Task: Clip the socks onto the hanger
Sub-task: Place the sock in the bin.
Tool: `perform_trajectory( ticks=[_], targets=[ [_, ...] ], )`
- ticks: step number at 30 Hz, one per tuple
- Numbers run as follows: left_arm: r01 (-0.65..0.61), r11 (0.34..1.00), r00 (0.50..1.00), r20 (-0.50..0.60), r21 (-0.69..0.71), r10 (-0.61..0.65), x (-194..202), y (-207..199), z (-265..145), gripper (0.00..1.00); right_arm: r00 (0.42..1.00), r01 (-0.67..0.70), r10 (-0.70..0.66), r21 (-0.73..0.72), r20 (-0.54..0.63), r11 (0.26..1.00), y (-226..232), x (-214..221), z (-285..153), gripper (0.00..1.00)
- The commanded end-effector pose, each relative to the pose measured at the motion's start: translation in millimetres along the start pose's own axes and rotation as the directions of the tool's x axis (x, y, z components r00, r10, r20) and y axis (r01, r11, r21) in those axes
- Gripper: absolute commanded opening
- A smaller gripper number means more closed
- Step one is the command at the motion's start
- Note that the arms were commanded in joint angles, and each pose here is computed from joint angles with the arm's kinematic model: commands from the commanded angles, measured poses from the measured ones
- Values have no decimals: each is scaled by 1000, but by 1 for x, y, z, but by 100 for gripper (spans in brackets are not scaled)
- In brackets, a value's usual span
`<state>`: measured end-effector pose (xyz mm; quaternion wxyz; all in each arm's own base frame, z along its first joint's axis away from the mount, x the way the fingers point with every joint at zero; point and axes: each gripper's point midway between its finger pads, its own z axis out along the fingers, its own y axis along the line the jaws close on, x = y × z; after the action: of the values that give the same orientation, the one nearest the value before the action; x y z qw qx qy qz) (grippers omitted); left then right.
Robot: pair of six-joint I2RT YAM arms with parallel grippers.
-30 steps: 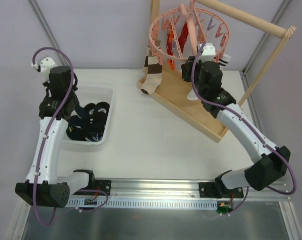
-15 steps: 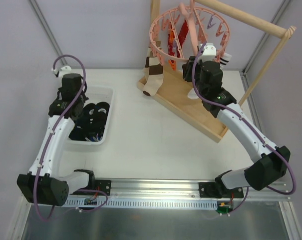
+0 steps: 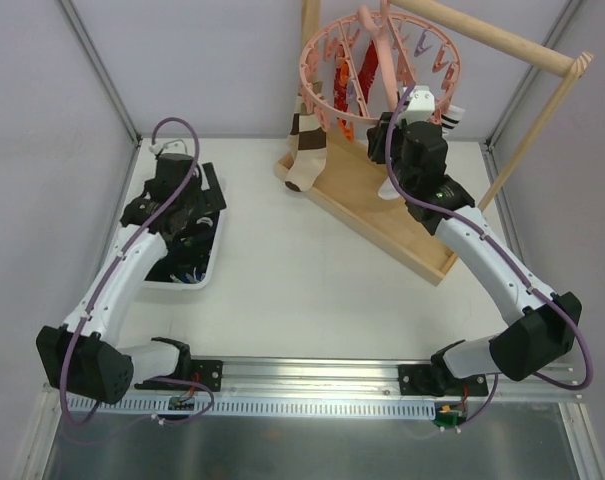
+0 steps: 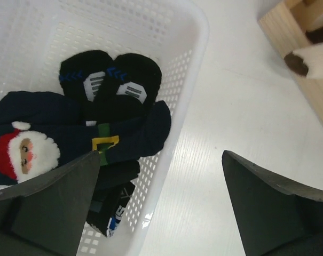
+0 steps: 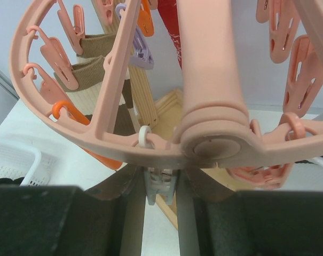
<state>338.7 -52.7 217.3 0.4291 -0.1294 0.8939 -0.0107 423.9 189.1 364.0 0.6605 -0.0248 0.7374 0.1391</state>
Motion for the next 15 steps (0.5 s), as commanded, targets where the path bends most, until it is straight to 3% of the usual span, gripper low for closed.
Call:
perform_trajectory(
  ticks=[1,2,6,10,15],
  targets=[
    [164,986,980,118,-6,-162,-34,33,-36,99,1000,0,0,10,11,1000,-4,-5,-2,1],
    [232,970,967,128,-69,-222,-32,61,-34,98,1000,0,0,9,11,1000,-4,-4,-2,1],
    [433,892,899,131,-132,-418,-14,105,-32,97,1000,-6,6,0,9,1000,-3,-1,-1,1],
    [550,814,835,98,-187,-542,25,132,-9,95,1000,-15,15,-9,13,1000,-2,-2,-1,1],
    [657,741,753,174,-139,-635,33,155,10,86,999,-29,30,-44,14,999,5,-3,1,1]
  ],
)
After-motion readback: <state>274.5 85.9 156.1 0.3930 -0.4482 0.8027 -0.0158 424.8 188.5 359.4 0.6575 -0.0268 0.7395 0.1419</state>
